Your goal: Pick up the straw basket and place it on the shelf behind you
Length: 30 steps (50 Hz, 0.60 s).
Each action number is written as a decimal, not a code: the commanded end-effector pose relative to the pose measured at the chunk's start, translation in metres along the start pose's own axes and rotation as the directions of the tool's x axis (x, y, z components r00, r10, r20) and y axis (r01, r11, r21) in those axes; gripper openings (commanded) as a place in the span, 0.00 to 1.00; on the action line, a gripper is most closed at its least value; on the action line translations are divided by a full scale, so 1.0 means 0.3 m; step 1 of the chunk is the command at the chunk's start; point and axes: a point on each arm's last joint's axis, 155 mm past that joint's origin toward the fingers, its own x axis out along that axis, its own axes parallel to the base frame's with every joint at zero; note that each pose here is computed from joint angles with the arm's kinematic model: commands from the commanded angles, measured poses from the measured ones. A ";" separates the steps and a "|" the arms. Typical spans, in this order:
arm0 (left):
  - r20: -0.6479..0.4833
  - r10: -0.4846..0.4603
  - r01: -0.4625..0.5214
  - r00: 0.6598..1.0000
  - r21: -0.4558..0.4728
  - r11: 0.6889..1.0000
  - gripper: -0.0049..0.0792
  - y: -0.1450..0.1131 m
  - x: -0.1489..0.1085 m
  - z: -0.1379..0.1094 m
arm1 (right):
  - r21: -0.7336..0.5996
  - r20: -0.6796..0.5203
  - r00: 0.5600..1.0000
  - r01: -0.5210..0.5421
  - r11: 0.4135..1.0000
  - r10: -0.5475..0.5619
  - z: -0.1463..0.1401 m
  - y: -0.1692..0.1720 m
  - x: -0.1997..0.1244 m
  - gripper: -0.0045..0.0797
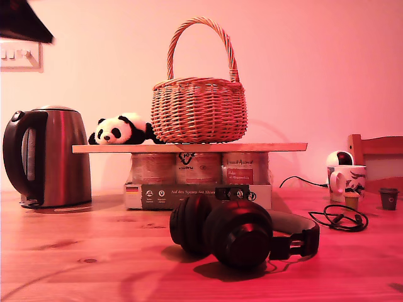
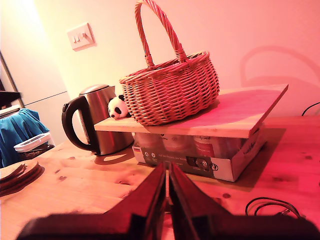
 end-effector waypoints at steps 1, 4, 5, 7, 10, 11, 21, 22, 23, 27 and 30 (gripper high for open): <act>-0.006 0.012 -0.012 1.000 -0.019 1.000 0.04 0.000 -0.018 -0.039 | -0.001 0.002 1.000 -0.002 1.000 0.002 0.002 0.003 -0.002 0.04; 0.009 0.020 -0.020 1.000 -0.031 0.999 0.04 0.002 -0.040 -0.033 | -0.034 0.013 1.000 0.025 0.999 -0.025 0.010 -0.013 -0.002 0.04; 0.013 0.028 -0.027 1.000 -0.043 0.999 0.04 0.005 -0.048 -0.030 | -0.050 0.025 0.999 0.040 0.998 -0.039 0.019 -0.021 -0.002 0.04; 0.022 0.039 -0.039 0.999 -0.043 0.998 0.04 0.010 -0.061 -0.024 | -0.073 0.047 0.997 0.070 0.995 -0.067 0.036 -0.037 -0.004 0.04; 0.033 0.053 -0.052 0.998 -0.042 0.998 0.04 0.017 -0.074 -0.012 | -0.078 0.079 0.991 0.112 0.991 -0.106 0.061 -0.060 -0.007 0.04; 0.039 0.055 -0.053 0.998 -0.041 0.998 0.04 0.018 -0.078 -0.006 | -0.081 0.085 0.990 0.123 0.989 -0.117 0.065 -0.066 -0.008 0.04; 0.080 0.061 -0.059 0.995 -0.031 0.998 0.04 0.019 -0.102 0.034 | -0.110 0.086 0.976 0.209 0.972 -0.200 0.061 -0.119 -0.016 0.04; 0.082 0.062 -0.060 0.995 -0.031 0.998 0.04 0.019 -0.104 0.035 | -0.109 0.082 0.976 0.209 0.972 -0.201 0.058 -0.119 -0.016 0.04; 0.084 0.062 -0.060 0.995 -0.030 0.998 0.04 0.019 -0.106 0.038 | -0.107 0.075 0.976 0.210 0.972 -0.203 0.051 -0.121 -0.016 0.04; 0.107 0.063 -0.061 0.992 -0.027 0.998 0.04 0.018 -0.124 0.060 | -0.099 0.047 0.977 0.214 0.972 -0.210 0.028 -0.127 -0.016 0.04; 0.134 0.065 -0.062 0.989 -0.026 0.998 0.04 0.016 -0.144 0.085 | -0.089 0.014 0.976 0.218 0.972 -0.217 0.000 -0.133 -0.016 0.04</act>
